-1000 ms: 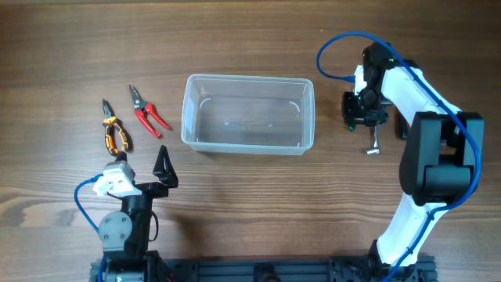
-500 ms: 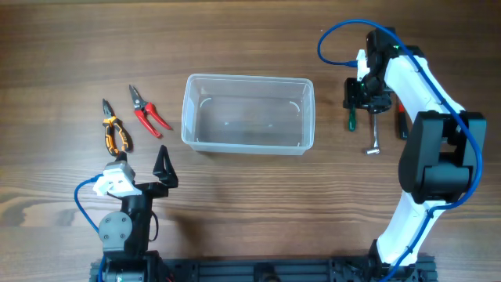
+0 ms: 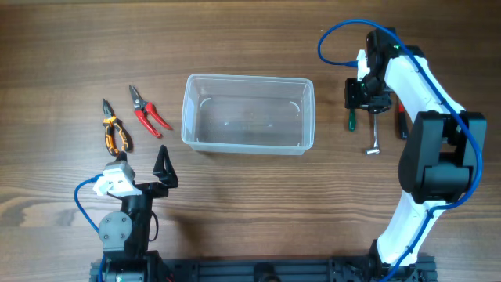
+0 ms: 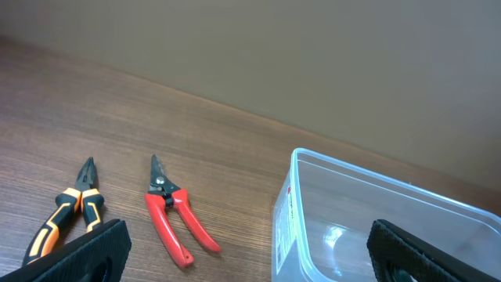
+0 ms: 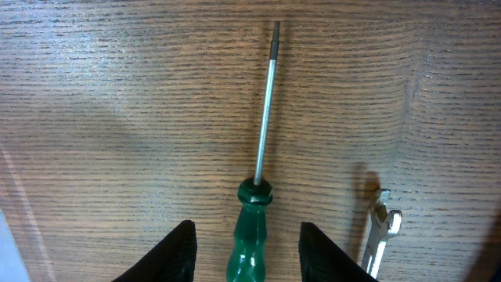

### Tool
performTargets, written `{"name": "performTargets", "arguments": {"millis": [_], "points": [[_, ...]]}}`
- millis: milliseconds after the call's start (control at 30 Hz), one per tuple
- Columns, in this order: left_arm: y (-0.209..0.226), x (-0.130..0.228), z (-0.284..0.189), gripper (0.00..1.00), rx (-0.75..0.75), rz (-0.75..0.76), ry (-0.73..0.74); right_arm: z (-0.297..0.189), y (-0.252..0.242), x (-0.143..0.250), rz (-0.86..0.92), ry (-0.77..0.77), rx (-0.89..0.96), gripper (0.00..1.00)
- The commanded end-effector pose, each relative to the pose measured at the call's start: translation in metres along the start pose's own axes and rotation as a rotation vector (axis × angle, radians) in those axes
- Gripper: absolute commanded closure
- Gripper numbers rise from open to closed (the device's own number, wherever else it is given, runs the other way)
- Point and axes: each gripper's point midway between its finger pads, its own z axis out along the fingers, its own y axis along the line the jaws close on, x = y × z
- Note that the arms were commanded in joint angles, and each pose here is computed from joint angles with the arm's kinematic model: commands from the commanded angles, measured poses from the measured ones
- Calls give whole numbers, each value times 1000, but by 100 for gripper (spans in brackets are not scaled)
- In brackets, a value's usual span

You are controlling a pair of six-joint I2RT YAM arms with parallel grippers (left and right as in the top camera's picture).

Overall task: Pack container
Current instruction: 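Move the right gripper over the green screwdriver and lower, then close the right gripper on the green screwdriver handle and lift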

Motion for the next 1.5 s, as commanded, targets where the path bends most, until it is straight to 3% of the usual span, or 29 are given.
{"name": "performTargets", "arguments": {"millis": [0,1233,1267,1300,1467], "points": [[-2,3,0,0,14,24,6,4,-5,-3,17,7,22,59],[-2,3,0,0,14,24,7,26,-11,30,14,98,46,61],[-2,3,0,0,14,24,7,26,-11,31,14,98,46,60],[-2,3,0,0,14,24,7,27,-11,30,14,97,46,50],[-2,3,0,0,14,24,7,27,-10,30,16,95,37,53]]}}
